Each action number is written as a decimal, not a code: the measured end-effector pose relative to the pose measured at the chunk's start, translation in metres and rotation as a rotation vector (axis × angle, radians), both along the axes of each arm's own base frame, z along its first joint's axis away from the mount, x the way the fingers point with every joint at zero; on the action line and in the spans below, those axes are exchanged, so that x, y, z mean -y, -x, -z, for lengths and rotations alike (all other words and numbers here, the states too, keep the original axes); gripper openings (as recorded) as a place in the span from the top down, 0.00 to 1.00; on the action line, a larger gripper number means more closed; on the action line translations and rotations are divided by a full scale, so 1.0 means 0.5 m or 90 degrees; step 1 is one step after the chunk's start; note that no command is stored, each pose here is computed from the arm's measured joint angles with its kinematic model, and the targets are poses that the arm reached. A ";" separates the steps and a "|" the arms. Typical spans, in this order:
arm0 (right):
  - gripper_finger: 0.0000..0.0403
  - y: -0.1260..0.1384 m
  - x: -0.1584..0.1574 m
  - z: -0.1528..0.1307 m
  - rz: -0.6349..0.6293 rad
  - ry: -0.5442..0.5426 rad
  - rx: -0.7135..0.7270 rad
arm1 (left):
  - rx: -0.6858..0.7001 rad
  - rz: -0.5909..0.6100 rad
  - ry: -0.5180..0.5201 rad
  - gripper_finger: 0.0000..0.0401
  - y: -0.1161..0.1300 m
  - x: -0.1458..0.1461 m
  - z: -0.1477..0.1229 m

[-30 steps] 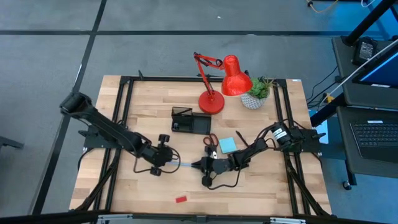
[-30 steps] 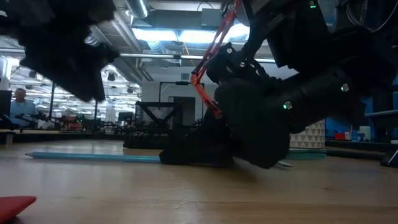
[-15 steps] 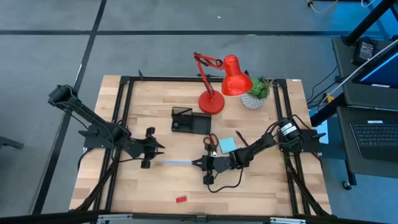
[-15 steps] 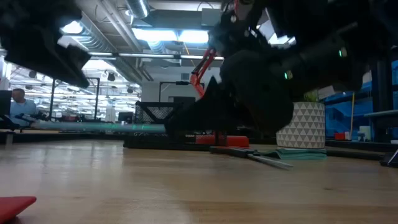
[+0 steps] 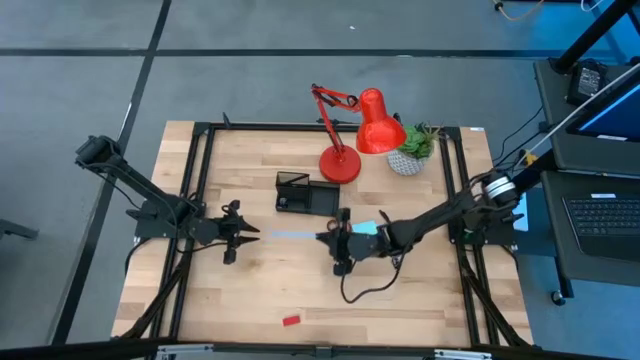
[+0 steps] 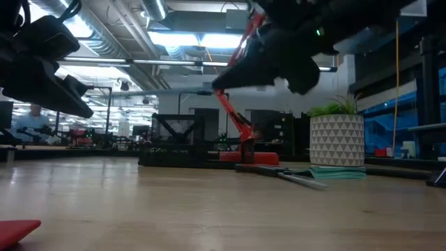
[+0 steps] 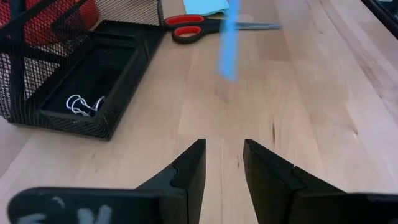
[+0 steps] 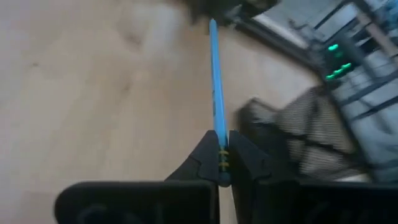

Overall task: Pick and place office supplies into organizer
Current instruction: Put the blue pencil into the black desk organizer, then put the black binder clip into the black desk organizer

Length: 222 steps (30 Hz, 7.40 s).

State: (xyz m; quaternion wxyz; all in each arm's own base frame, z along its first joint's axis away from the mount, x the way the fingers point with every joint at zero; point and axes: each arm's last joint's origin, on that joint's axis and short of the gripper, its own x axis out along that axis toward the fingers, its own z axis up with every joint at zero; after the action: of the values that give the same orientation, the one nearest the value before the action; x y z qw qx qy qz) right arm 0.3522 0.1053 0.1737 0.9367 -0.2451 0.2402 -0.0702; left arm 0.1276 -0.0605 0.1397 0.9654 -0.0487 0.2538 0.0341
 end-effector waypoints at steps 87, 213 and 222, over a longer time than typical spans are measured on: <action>0.93 -0.086 0.287 -0.090 -0.272 0.618 -0.435 | 0.041 -0.134 -0.090 0.75 0.001 -0.015 -0.003; 0.68 0.332 0.026 -0.036 0.632 -0.800 -0.304 | 0.098 -0.081 -0.140 0.75 -0.038 -0.057 -0.035; 0.68 0.331 0.025 -0.033 0.659 -0.810 -0.301 | 0.097 -0.076 -0.131 0.75 -0.039 -0.059 -0.035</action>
State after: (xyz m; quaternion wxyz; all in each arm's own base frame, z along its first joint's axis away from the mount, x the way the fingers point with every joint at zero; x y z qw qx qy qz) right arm 0.1865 0.0926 0.1900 0.6713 0.4602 0.5046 -0.2880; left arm 0.1471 -0.0311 0.1572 0.9781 0.0329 0.1713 0.1133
